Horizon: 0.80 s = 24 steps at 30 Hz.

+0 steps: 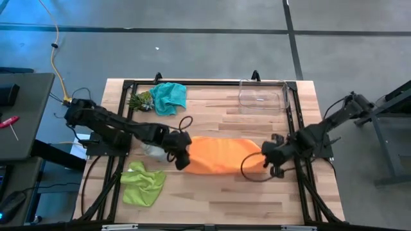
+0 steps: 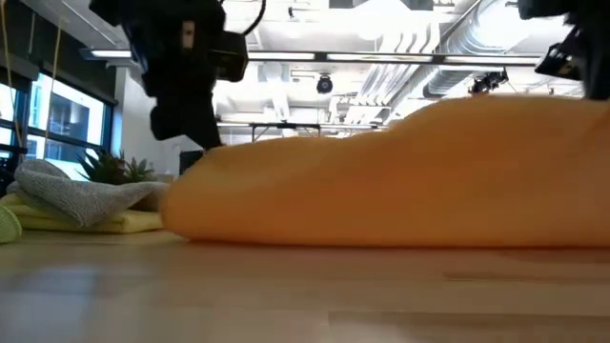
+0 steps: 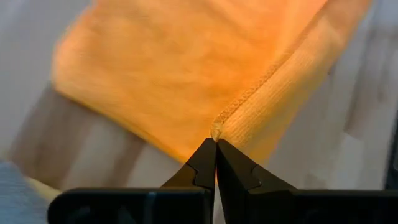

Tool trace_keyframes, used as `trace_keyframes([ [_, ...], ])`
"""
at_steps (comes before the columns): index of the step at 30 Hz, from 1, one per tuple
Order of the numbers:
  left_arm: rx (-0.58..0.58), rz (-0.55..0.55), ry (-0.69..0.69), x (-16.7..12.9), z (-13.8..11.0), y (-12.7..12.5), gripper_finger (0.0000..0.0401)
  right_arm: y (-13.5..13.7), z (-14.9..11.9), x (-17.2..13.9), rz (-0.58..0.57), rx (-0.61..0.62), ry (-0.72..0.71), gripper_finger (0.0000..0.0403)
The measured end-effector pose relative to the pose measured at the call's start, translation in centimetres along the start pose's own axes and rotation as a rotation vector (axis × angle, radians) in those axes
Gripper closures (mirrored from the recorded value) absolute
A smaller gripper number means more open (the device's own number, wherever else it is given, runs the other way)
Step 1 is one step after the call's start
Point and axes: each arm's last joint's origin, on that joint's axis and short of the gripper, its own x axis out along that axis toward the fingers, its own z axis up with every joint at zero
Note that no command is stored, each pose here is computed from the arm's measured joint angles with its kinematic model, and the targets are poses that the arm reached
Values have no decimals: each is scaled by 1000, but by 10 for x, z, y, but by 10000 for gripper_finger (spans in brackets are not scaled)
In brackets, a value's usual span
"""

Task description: Fold microfiber towels

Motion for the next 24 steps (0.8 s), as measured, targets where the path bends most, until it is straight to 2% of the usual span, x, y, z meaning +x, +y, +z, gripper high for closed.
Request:
trace_keyframes([
  [6, -49, 88, -60, -1, 14, 20, 401, -23, 1, -2, -158, 102, 29, 403],
  [16, -108, 220, -131, -3, 25, 40, 401, -45, 14, -1, -221, 238, 9, 403],
  [24, -98, 232, -131, -1, 23, 42, 401, -54, 20, 10, -258, 302, 97, 403],
])
